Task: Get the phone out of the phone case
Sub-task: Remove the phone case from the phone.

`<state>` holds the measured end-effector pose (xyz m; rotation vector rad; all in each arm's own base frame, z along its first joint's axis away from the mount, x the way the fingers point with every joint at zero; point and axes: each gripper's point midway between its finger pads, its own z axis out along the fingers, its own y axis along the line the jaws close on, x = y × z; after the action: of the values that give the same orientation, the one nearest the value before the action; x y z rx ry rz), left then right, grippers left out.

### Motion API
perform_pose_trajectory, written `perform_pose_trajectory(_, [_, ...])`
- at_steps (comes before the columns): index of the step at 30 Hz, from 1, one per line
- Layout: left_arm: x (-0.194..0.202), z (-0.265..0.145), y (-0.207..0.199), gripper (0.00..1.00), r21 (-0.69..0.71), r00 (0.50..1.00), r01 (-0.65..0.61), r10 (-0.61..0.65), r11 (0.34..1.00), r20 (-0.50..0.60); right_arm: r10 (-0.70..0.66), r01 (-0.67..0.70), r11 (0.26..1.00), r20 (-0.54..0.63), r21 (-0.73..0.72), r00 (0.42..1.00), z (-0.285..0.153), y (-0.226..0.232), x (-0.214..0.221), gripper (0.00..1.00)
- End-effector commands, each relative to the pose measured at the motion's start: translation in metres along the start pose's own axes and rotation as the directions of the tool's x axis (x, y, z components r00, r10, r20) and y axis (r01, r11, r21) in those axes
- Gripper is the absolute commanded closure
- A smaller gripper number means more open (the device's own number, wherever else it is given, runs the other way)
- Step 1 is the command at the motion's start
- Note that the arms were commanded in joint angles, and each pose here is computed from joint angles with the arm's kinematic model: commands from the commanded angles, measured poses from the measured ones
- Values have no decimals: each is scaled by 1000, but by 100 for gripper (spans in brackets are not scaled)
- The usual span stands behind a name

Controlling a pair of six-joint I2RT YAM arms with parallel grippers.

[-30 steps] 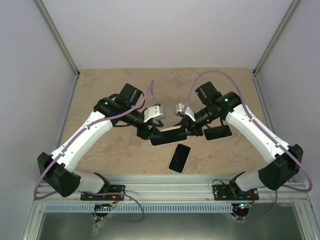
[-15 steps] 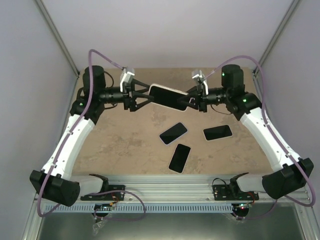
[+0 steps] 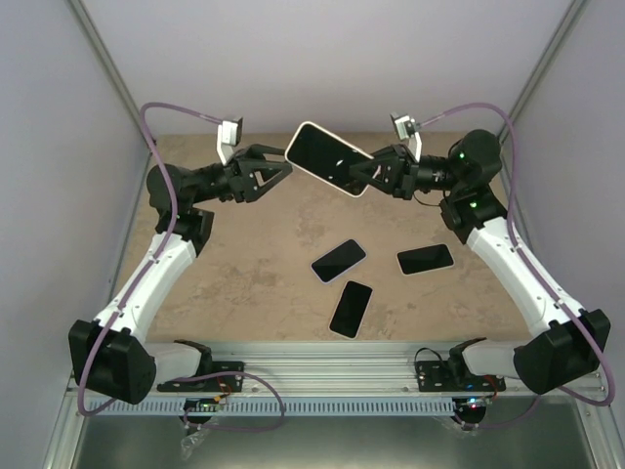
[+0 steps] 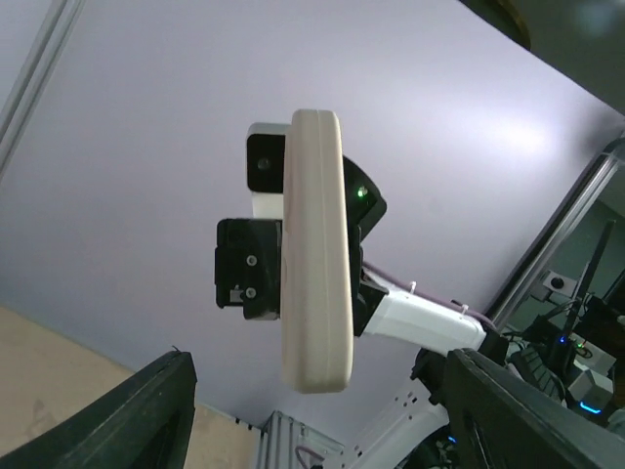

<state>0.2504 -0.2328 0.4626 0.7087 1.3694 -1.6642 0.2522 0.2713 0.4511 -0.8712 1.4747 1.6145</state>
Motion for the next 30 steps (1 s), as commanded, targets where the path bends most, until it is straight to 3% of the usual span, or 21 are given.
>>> perform_pose_trajectory(1, [-18,-3,-17,30,36,995,0,-3,999,96,-41,45,997,72,-55,997,-4,26,-19,99])
perform_pose_trajectory(8, [-27,-1,-21,33,49,989,11,-18,999,146,-14,19,999,92,-47,996,-2,19,-21,99])
perform_pose_trajectory(13, [-25,9,-18,40,61,989,37,-45,997,140,-5,10,999,93,-52,996,3,18,-19,99])
perform_pose_trajectory(17, [-24,16,-20,50,79,991,35,-45,996,129,11,-7,999,94,-43,995,3,12,-16,99])
perform_pose_trajectory(30, [-22,19,-5,96,32,990,43,-47,999,132,28,-27,1000,73,-11,997,2,1,-5,97])
